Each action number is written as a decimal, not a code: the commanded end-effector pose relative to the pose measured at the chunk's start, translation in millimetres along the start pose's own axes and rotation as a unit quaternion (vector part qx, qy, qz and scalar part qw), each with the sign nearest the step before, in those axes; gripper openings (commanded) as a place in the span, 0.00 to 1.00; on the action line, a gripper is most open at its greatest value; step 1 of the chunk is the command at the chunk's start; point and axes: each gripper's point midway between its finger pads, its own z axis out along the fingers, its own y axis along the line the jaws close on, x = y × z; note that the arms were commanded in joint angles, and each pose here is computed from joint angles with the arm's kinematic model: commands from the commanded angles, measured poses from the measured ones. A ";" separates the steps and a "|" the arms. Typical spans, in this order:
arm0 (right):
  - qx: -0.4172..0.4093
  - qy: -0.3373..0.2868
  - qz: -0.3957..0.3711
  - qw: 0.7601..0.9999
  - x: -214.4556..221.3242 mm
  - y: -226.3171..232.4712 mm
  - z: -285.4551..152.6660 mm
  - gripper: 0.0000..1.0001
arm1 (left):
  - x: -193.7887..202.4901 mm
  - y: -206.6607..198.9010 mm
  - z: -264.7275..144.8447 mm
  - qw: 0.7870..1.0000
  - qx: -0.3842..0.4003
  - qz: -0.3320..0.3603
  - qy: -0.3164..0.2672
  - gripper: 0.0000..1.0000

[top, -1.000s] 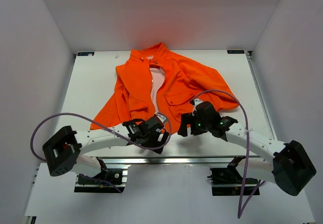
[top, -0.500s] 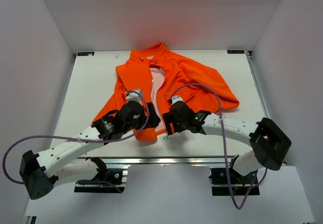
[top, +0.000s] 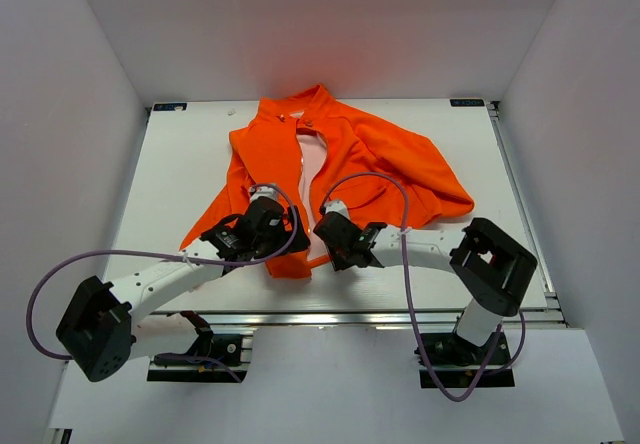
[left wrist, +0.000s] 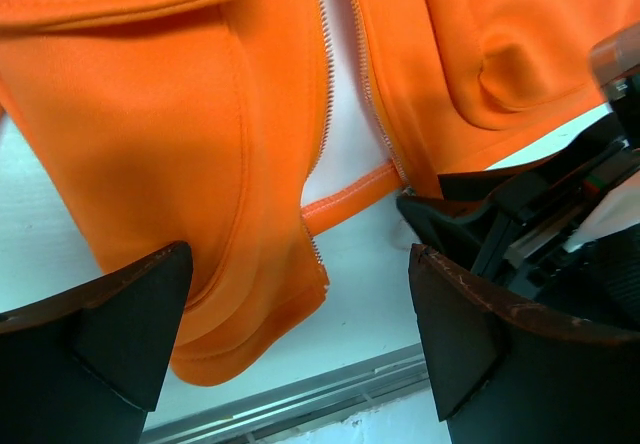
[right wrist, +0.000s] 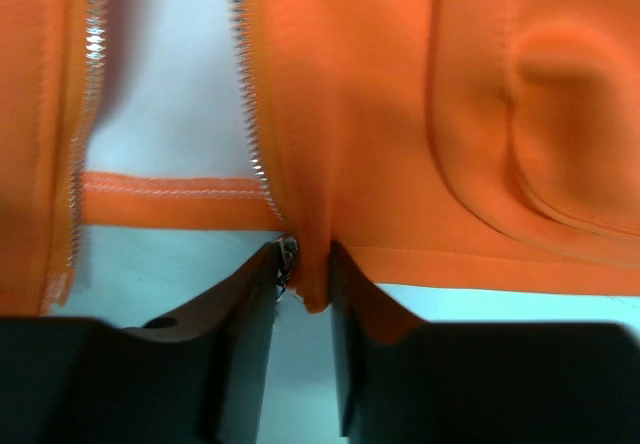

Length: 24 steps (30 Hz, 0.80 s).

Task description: Zip up the jacket

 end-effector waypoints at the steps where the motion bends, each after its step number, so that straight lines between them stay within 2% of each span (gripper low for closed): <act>1: 0.033 0.014 0.006 0.999 8.7 -9.6 2.0 0.30 | -9.6 -10.0 -5.6 0.999 0.026 0.006 -0.020 0.98; 5: 0.015 -0.004 0.013 1.000 -0.2 -5.5 -9.2 0.11 | -17.8 -18.8 -10.8 0.998 0.043 0.019 -0.030 0.98; 7: -0.015 -0.025 0.013 0.999 -8.7 1.9 -18.7 0.06 | -21.4 -24.2 -11.6 0.998 0.052 0.023 -0.033 0.98; 12: -0.090 -0.070 0.012 0.993 -26.2 17.3 -42.9 0.00 | -20.8 -42.7 -7.3 0.995 0.092 0.035 -0.022 0.98; 16: -0.130 -0.106 0.031 0.985 -40.8 13.0 -64.9 0.00 | -18.0 -60.8 -0.7 0.991 0.125 0.040 -0.001 0.98; 19: -0.163 -0.119 0.032 0.979 -44.9 13.1 -72.4 0.00 | -18.7 -76.8 6.9 0.987 0.156 0.041 0.007 0.98; 24: -0.184 -0.098 0.019 0.978 -33.6 18.3 -68.5 0.00 | -21.4 -100.3 26.6 0.981 0.185 0.042 0.028 0.98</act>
